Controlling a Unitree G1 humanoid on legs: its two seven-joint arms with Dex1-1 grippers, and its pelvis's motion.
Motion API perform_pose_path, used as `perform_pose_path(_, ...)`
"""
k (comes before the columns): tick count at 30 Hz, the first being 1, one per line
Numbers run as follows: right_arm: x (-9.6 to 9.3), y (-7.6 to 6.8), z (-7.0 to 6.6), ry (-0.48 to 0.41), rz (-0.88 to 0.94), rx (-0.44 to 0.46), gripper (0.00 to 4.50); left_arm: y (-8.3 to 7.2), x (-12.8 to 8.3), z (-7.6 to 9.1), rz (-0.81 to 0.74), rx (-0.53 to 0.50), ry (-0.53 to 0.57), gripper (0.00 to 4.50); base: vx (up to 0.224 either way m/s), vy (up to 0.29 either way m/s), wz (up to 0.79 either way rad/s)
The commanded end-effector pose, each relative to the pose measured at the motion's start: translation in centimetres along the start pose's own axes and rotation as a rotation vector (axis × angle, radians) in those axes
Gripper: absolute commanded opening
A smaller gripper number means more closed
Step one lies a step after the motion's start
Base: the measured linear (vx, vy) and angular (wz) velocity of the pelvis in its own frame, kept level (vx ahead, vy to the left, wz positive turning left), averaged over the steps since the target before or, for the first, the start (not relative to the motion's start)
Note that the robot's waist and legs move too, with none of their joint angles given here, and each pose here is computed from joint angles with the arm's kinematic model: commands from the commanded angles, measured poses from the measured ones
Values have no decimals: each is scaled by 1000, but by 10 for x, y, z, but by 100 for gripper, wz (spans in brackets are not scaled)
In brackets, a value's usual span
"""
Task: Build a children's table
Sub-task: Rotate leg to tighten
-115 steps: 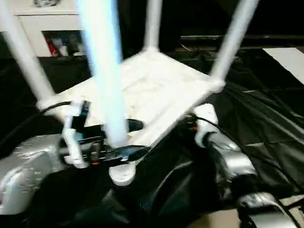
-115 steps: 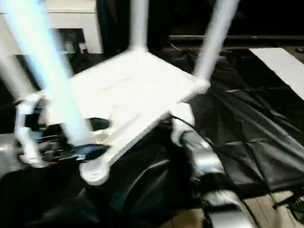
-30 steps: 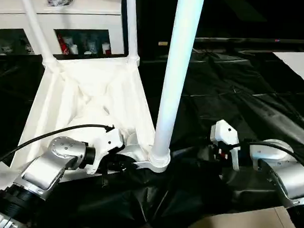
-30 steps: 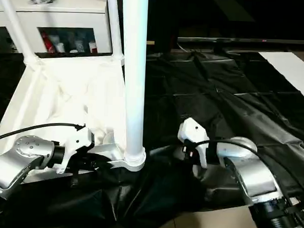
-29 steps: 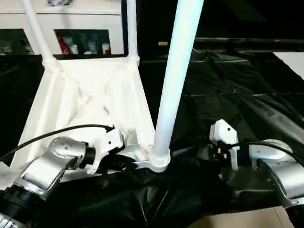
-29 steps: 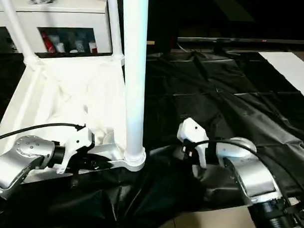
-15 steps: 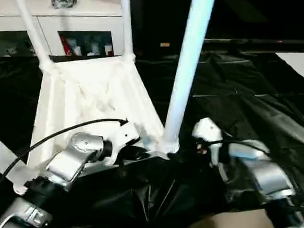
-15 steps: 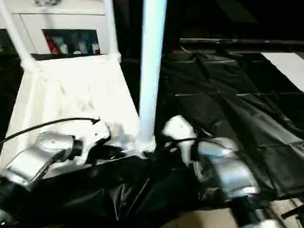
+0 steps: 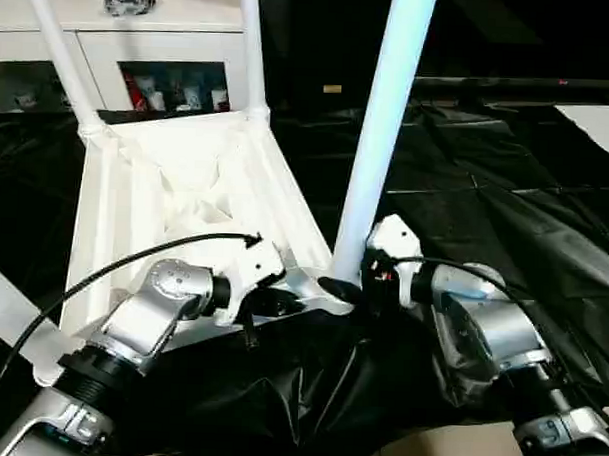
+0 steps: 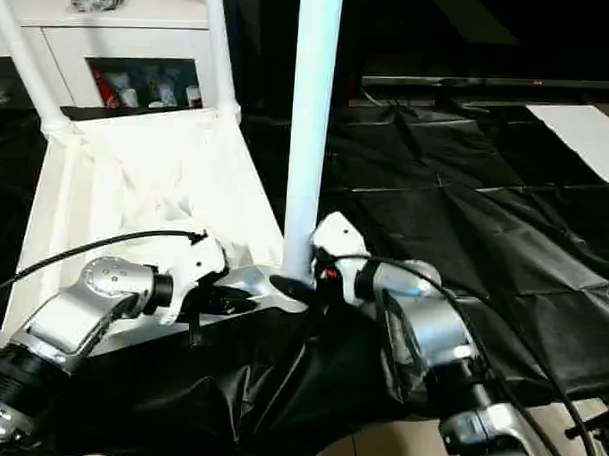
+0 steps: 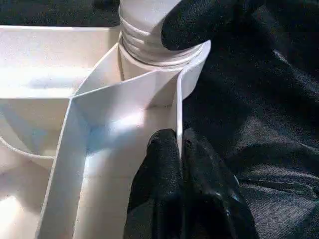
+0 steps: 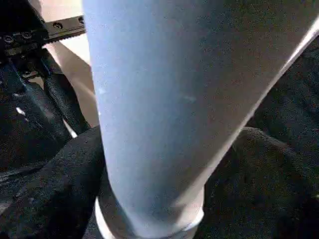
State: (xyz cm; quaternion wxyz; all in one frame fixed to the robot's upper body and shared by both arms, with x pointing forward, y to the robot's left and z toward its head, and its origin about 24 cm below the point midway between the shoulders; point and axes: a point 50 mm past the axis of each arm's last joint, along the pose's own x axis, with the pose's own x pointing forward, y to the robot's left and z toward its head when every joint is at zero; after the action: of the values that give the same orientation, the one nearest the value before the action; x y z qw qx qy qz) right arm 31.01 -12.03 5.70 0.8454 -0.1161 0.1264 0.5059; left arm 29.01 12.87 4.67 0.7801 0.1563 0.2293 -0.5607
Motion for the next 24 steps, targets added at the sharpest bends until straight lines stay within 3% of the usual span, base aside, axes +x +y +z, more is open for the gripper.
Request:
perform_pose_path(1, -3, -7, 0, 1, -33, -3, 381, 0, 2, 0, -20, -5, -15, 0, 0, 0, 0)
perform_pose_path(14, -1, -7, -4, 16, -7, 5, 269, 3, 0, -1, -7, -7, -12, 0, 0, 0, 0)
perform_pose_path(19, 6, -4, -10, -1, -53, 83, 243, 8, 6, 4, 77, -50, -40, 0, 0, 0, 0)
perform_pose_path(24, 30, 1, -18, -4, -268, 214, 210, 22, 25, 21, 260, -134, -97, 0, 0, 0, 0)
